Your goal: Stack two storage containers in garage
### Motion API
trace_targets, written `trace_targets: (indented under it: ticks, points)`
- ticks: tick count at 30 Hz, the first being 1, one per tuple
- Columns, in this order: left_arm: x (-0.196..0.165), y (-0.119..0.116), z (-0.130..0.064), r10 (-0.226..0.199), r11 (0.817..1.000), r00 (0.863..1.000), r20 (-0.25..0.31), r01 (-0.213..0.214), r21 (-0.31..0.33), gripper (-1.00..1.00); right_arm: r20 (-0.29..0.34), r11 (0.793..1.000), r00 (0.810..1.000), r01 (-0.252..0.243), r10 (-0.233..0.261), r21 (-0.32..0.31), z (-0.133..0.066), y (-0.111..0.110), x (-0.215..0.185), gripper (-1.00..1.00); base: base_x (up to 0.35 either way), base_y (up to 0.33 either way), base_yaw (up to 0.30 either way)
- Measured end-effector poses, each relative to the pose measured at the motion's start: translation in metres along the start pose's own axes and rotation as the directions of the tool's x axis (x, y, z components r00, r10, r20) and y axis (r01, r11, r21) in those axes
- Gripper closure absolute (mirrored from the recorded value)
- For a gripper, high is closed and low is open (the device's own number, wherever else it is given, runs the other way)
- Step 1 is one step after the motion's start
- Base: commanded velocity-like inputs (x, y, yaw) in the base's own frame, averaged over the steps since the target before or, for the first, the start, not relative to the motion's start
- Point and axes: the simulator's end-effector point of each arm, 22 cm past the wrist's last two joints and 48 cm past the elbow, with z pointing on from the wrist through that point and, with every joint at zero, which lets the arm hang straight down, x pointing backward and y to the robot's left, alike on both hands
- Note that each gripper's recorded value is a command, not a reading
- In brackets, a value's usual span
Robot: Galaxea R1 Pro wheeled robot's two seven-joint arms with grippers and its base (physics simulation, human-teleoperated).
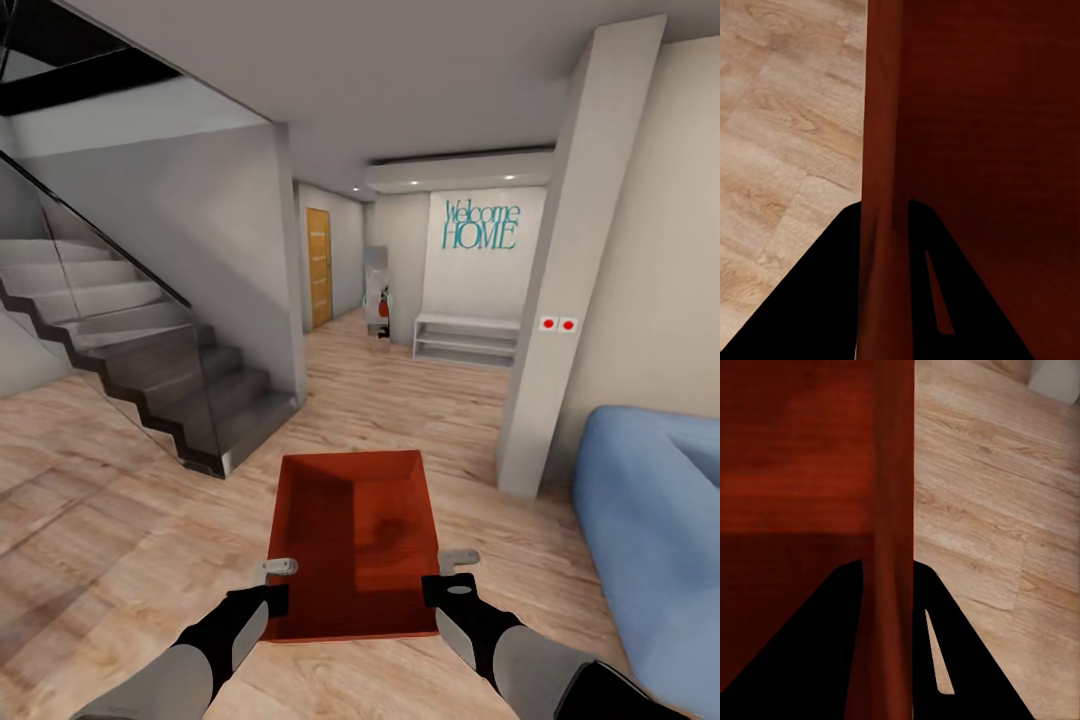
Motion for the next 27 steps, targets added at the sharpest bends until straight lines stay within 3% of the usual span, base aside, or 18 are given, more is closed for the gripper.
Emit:
trace_targets:
  ticks: [27]
  points:
    - [-0.0001, 0.0001, 0.0, -0.001, 1.0, 1.0, 0.001, 0.001, 0.0, 1.0, 0.001, 1.0, 1.0, 0.0, 0.0, 0.0, 0.0, 0.0001, -0.0003, 1.0, 0.323, 0.0, 0.0]
